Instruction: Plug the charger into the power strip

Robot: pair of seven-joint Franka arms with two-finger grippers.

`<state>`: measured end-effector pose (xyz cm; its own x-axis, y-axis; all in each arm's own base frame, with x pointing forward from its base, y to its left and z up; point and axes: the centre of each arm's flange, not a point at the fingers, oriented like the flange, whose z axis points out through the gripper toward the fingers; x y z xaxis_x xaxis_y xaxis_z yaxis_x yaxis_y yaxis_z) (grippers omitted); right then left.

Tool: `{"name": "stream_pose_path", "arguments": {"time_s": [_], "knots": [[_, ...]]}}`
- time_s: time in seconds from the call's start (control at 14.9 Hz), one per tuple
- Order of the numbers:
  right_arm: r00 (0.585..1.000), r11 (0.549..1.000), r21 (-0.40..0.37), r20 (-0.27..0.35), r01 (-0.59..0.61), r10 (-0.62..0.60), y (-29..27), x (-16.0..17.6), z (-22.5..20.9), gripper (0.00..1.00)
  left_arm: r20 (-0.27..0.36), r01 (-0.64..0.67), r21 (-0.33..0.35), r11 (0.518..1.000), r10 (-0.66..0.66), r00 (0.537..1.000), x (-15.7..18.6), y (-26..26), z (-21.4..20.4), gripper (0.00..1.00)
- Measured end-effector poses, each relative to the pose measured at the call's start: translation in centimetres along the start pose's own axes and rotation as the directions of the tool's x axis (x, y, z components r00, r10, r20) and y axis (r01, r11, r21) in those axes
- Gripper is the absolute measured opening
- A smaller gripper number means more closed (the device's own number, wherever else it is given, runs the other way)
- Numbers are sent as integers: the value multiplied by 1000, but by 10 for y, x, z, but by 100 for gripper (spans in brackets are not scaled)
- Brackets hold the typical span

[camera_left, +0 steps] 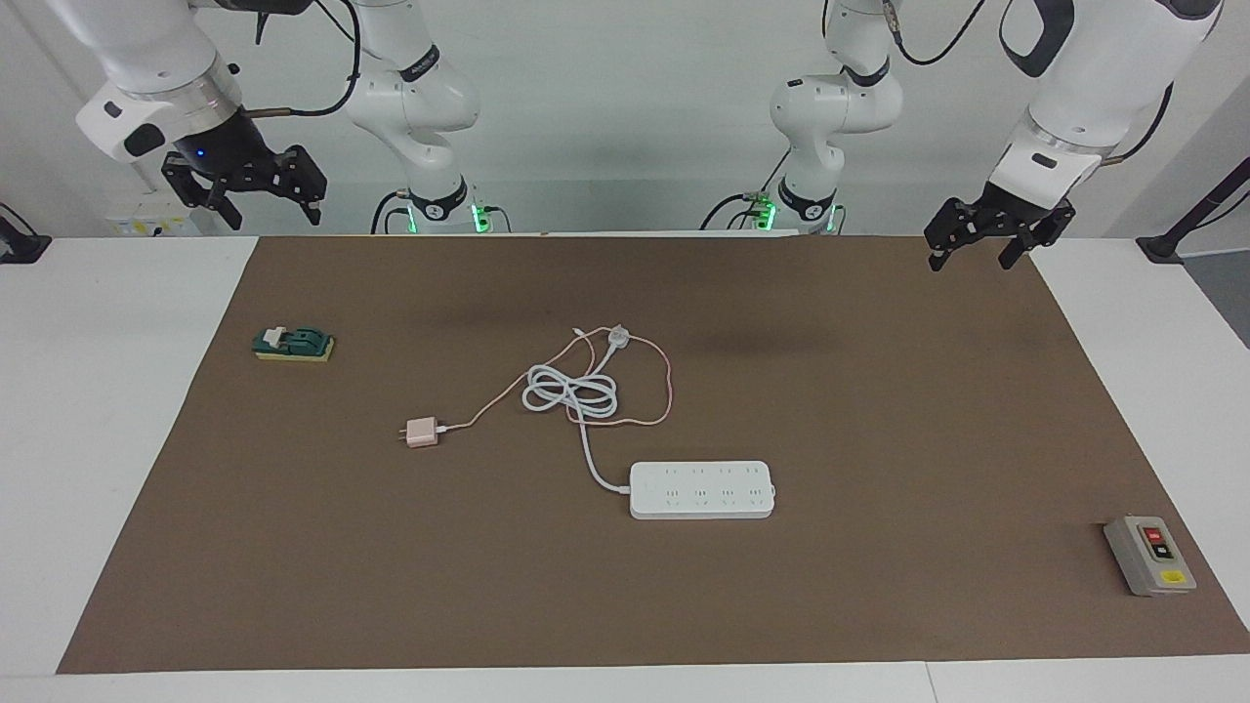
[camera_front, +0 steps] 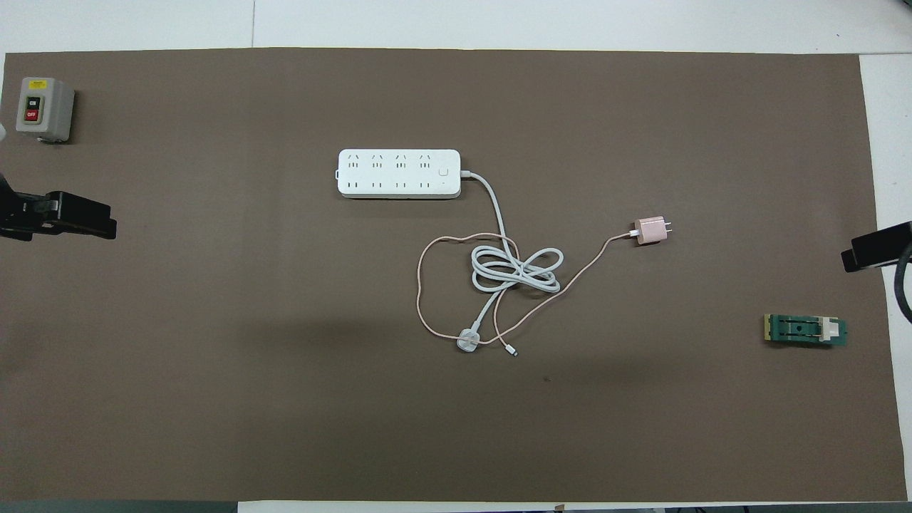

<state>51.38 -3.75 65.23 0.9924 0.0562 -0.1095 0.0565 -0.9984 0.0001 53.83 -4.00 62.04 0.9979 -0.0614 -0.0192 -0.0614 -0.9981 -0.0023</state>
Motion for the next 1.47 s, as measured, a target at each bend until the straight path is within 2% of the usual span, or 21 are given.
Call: {"name": "stream_pose_path", "arguments": {"time_s": [0.67, 0.8, 0.94, 1.07, 1.21, 1.47], "knots": [[999, 1000, -4, -36, -5, 5, 1, 4, -3, 100, 0, 1, 0, 1000, -1, 1000, 0, 0, 0, 100], [997, 998, -3, -49, -57, 57, 3, 8, 1, 100, -4, 1, 0, 1000, -1, 1000, 0, 0, 0, 100], [987, 987, 4, -31, -160, 160, 3, 11, 11, 100, -7, 1, 0, 1000, -1, 1000, 1, 0, -1, 100], [960, 960, 37, 0, -279, 279, 0, 19, 26, 100, -8, 1, 0, 1000, -1, 1000, 1, 0, -1, 100], [914, 911, 77, 54, -406, 403, -2, 30, 45, 100, -9, 1, 0, 1000, -1, 1000, 1, 0, -1, 100], [773, 765, 134, 206, -630, 600, -5, 64, 96, 100, -16, 1, 0, 1000, -1, 1000, 2, 0, -1, 100]]}}
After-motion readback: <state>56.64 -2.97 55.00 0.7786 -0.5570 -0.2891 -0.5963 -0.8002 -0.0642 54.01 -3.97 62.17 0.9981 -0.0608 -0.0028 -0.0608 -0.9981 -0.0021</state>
